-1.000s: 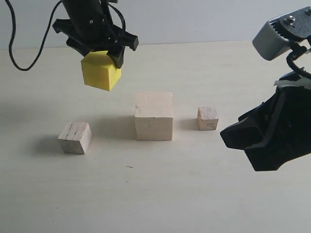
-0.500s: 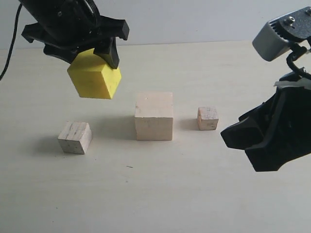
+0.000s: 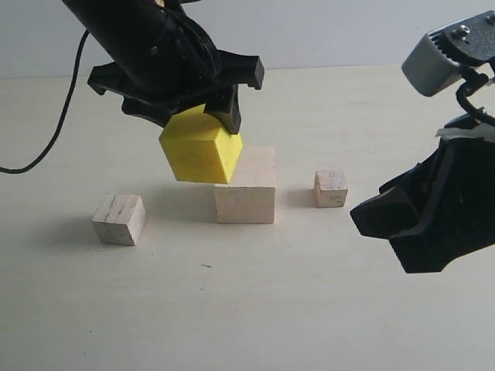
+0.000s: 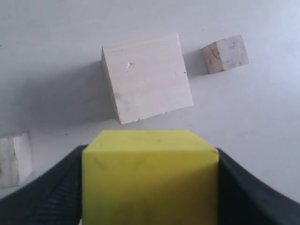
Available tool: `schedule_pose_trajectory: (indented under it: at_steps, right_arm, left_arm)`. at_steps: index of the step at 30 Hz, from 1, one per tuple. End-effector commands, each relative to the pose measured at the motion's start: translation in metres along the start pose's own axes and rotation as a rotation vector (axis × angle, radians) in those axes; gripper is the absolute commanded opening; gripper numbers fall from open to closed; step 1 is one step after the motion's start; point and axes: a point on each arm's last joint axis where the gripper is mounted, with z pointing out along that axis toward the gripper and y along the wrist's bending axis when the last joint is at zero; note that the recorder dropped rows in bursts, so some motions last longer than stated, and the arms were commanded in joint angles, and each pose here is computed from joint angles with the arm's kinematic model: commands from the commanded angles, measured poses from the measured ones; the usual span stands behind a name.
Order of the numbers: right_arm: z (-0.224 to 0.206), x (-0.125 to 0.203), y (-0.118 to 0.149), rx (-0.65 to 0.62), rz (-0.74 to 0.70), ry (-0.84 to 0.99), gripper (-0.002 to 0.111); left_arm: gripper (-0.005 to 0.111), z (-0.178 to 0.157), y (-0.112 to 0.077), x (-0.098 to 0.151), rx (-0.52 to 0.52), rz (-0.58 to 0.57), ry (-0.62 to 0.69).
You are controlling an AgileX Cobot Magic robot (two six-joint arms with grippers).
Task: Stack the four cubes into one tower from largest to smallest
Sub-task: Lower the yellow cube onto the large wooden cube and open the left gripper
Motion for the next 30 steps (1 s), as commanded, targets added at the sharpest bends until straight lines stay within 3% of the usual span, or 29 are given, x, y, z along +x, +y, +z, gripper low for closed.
schedule_pose_trajectory:
  at_steps: [1,10,21,30]
  right_arm:
    - [0.000,0.000,-0.001,-0.002,0.007,-0.008,0.042]
    - [0.000,0.000,0.000,-0.014,0.020,-0.011,0.042]
    - [0.000,0.000,0.002,-0.027,0.034,-0.014,0.042]
    - [0.000,0.000,0.002,-0.032,0.040,-0.015,0.042]
  left_arm:
    - [0.000,0.016,-0.003,-0.005,0.015,-0.052,-0.013]
    - [0.000,0.031,-0.012,-0.019,0.106,-0.128,-0.126]
    - [0.000,0.055,-0.012,-0.027,0.085,-0.157,-0.113]
    - [0.000,0.066,-0.010,-0.041,-0.066,-0.122,-0.061]
